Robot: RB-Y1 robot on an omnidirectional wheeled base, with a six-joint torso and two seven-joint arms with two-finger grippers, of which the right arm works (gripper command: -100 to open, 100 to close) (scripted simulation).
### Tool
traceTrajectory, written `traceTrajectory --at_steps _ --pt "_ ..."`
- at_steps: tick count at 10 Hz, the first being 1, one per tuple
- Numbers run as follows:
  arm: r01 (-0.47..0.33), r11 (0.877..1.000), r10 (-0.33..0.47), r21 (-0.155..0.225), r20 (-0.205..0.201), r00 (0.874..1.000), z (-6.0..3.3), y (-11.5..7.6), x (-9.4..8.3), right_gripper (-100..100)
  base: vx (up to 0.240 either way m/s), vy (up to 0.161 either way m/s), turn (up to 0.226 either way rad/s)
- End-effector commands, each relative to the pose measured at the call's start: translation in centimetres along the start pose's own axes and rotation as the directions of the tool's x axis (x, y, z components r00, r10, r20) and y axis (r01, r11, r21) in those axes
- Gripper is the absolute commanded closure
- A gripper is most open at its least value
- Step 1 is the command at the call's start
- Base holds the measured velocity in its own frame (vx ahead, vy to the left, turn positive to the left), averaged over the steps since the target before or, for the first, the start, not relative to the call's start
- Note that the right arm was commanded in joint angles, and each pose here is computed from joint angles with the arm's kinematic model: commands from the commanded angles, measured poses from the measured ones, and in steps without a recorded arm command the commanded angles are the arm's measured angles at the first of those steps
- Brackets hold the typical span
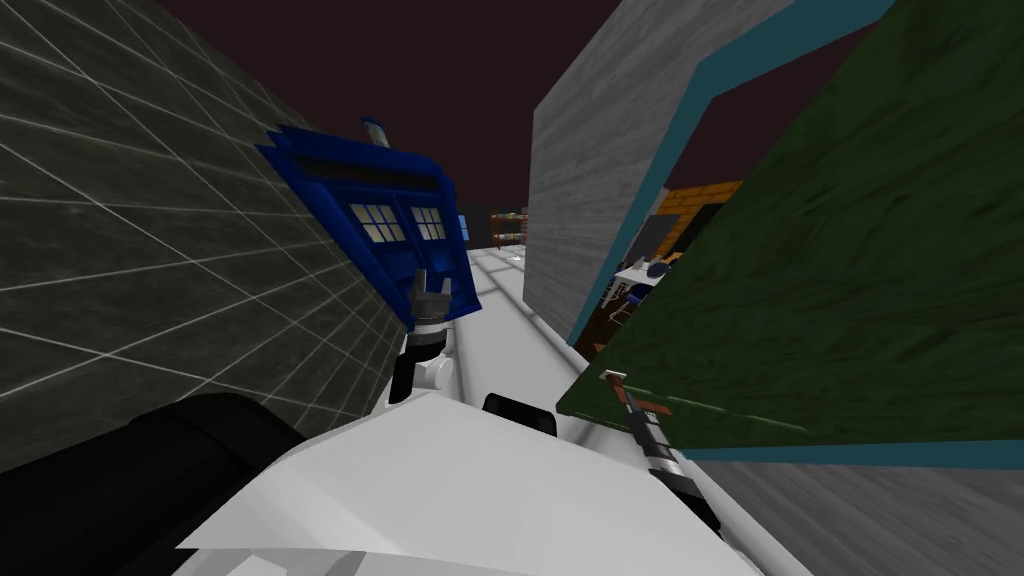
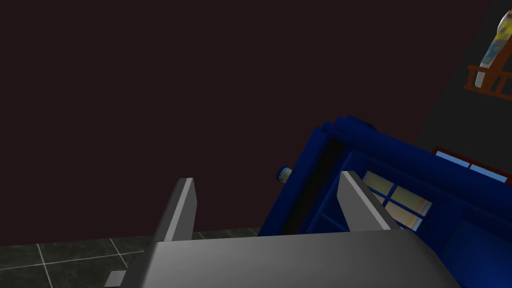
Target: Pull the door open
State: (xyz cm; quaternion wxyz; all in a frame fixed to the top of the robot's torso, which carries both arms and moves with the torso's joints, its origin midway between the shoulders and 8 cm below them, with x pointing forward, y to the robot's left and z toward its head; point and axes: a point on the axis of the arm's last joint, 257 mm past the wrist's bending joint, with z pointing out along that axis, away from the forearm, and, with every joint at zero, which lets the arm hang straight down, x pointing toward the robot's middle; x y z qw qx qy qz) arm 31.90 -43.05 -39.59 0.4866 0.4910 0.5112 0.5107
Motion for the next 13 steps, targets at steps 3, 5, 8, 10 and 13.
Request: traceTrajectory --at_steps 3,5,8,10,13 --pt "0.001 1.000 -0.001 -0.002 -0.007 1.000 -1.40 0.1 -0.3 100 -0.167 -0.072 0.172" --pt "0.002 1.000 -0.002 -0.003 -0.012 1.000 -2.40 0.1 -0.6 100 -0.196 -0.082 0.189" --pt "0.003 1.000 -0.003 -0.004 -0.019 1.000 -3.61 0.2 -0.8 100 -0.178 -0.054 0.147" --pt "0.004 1.000 -0.004 -0.005 -0.023 1.000 -4.34 0.3 -1.0 100 -0.191 -0.051 0.149" --pt "0.000 1.000 0.000 0.001 -0.031 1.000 -4.63 0.1 -0.5 100 -0.116 -0.042 0.084"
